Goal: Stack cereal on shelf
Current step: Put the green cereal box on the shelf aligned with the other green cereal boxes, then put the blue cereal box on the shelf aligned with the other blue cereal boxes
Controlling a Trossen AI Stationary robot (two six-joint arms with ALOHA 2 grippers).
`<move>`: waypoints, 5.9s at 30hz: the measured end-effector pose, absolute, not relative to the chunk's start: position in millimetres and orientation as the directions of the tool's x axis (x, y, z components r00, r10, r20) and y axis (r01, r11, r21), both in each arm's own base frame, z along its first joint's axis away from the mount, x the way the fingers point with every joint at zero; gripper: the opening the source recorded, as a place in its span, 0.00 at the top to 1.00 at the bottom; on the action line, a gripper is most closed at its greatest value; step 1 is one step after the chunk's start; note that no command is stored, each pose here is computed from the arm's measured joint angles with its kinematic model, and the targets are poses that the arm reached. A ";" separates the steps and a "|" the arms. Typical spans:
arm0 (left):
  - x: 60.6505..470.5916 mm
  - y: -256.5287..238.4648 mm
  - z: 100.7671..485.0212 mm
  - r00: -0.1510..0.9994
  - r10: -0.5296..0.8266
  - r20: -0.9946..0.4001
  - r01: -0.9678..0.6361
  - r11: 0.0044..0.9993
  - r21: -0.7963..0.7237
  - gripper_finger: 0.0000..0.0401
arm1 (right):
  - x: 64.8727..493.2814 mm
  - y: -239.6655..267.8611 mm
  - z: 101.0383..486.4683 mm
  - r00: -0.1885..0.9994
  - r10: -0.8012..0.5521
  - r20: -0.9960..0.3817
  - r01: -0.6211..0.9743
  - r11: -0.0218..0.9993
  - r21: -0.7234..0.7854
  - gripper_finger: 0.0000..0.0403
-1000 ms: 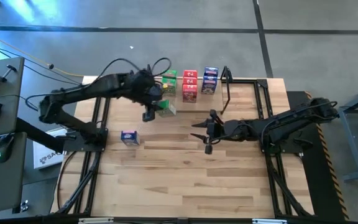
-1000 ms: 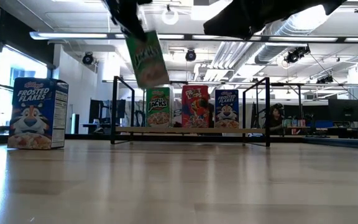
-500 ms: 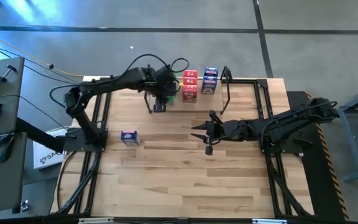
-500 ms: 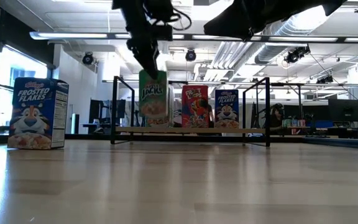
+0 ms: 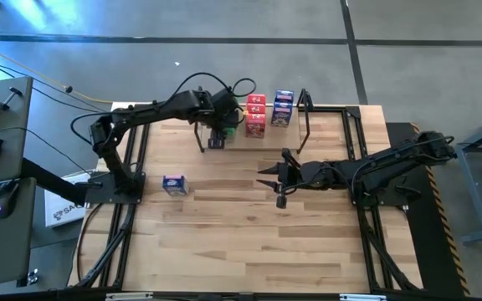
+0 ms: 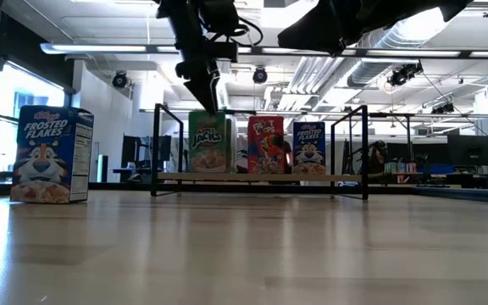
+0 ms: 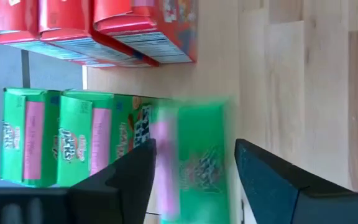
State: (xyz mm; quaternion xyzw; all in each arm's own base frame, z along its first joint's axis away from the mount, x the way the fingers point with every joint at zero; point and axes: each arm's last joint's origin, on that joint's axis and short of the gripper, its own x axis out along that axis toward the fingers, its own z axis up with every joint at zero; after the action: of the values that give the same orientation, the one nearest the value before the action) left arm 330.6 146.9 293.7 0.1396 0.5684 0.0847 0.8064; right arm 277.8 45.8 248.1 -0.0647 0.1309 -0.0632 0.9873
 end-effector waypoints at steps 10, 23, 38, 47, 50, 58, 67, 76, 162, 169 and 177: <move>332.3 148.6 296.5 0.363 0.326 -0.873 0.031 0.932 0.361 0.43 | 277.8 45.9 248.1 0.958 -0.139 -0.251 0.107 0.985 -0.135 0.75; 308.2 123.5 319.7 0.261 0.356 -0.897 -0.037 0.933 0.359 0.70 | 277.7 45.9 247.5 0.956 -0.139 -0.257 0.107 0.985 -0.136 0.75; 324.1 130.0 299.5 0.251 0.376 -0.892 -0.086 0.927 0.366 0.99 | 277.7 45.9 247.2 0.956 -0.139 -0.259 0.108 0.986 -0.130 0.75; 322.0 128.7 308.4 0.241 0.412 -0.878 -0.084 0.911 0.405 0.99 | 277.7 46.1 247.2 0.957 -0.131 -0.259 0.101 0.987 -0.126 0.75; 316.9 121.6 318.3 0.224 0.362 -0.905 -0.062 0.932 0.358 0.99 | 277.7 46.1 247.1 0.956 -0.131 -0.261 0.101 0.987 -0.127 0.75; 322.5 117.4 300.0 0.244 0.325 -0.914 -0.105 0.946 0.308 0.99 | 277.6 46.1 246.8 0.956 -0.131 -0.263 0.100 0.987 -0.128 0.75; 320.5 122.6 295.1 0.240 0.319 -0.917 -0.153 0.945 0.289 0.99 | 277.6 46.2 246.6 0.956 -0.127 -0.265 0.096 0.987 -0.127 0.75; 319.7 122.5 280.1 0.214 0.340 -0.916 -0.175 0.936 0.306 0.99 | 277.6 46.5 246.6 0.957 -0.117 -0.266 0.086 0.989 -0.124 0.75; 210.6 -15.7 239.0 0.174 0.029 -0.984 -0.154 0.988 0.002 0.73 | 263.0 59.6 220.3 0.973 0.046 -0.225 -0.055 0.998 -0.036 0.75; 237.9 -8.4 269.2 0.403 0.008 -0.915 -0.143 0.988 -0.054 0.75 | 255.8 61.0 228.0 0.974 0.057 -0.220 -0.062 0.998 -0.017 0.75; 290.7 -4.8 286.0 0.480 0.002 -0.877 -0.062 0.998 -0.031 0.75 | 240.0 66.2 238.6 0.972 0.005 -0.235 -0.012 0.999 -0.029 0.75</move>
State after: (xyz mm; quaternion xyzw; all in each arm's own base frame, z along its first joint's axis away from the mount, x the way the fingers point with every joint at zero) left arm 290.7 -4.8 286.0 -0.0293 0.5094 0.0186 0.8599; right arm 240.0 66.2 238.6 -0.0153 0.1183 0.0042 0.9929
